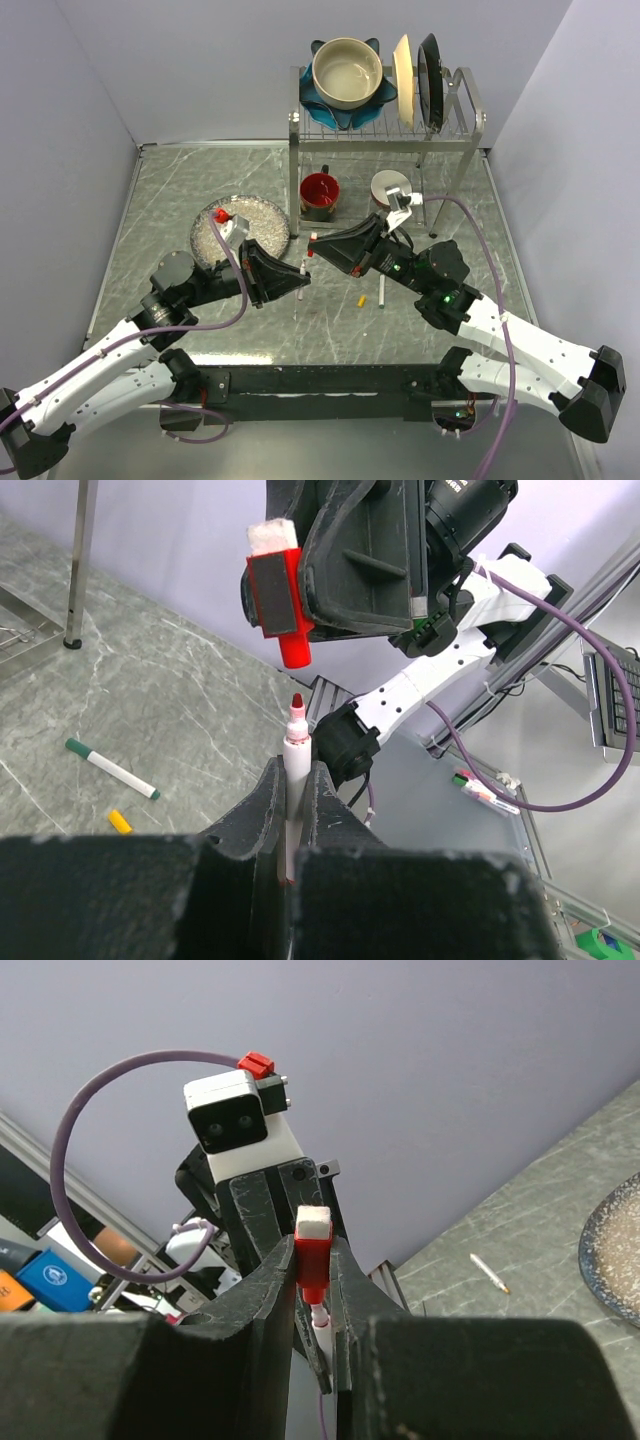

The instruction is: Insert the pens into the pen caps

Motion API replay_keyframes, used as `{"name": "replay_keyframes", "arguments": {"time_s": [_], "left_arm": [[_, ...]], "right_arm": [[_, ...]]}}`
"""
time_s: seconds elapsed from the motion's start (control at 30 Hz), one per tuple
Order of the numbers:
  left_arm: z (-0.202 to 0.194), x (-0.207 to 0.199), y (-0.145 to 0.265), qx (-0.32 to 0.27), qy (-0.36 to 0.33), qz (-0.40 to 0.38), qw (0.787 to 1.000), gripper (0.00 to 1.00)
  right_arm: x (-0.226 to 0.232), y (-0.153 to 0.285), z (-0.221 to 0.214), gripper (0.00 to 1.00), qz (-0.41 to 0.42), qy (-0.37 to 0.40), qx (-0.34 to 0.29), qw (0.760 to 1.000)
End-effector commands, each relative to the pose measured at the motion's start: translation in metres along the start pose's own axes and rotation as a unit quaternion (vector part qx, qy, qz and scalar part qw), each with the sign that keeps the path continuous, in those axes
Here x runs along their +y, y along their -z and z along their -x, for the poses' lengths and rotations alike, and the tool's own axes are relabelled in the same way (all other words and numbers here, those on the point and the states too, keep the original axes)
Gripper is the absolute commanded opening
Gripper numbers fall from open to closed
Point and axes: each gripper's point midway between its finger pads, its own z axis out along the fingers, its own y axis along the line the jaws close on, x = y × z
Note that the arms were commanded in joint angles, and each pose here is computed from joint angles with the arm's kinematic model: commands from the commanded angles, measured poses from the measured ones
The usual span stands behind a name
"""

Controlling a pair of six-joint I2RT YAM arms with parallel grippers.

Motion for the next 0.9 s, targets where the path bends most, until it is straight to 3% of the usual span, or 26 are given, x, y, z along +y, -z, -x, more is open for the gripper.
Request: {"name": "replay_keyframes", "arguments": {"time_s": [0.0, 0.87], "left_arm": [[0.008, -0.006, -0.002, -0.015, -0.008, -0.014, 1.000, 0.01], [0.002, -0.004, -0.001, -0.012, 0.001, -0.013, 1.000, 0.01]], "right_arm": [[0.013, -0.004, 0.009, 0.00, 0.018, 0.012, -0.013, 1.000], [0.020, -0.009, 0.016, 0.00, 0.009, 0.040, -0.006, 0.999]]}}
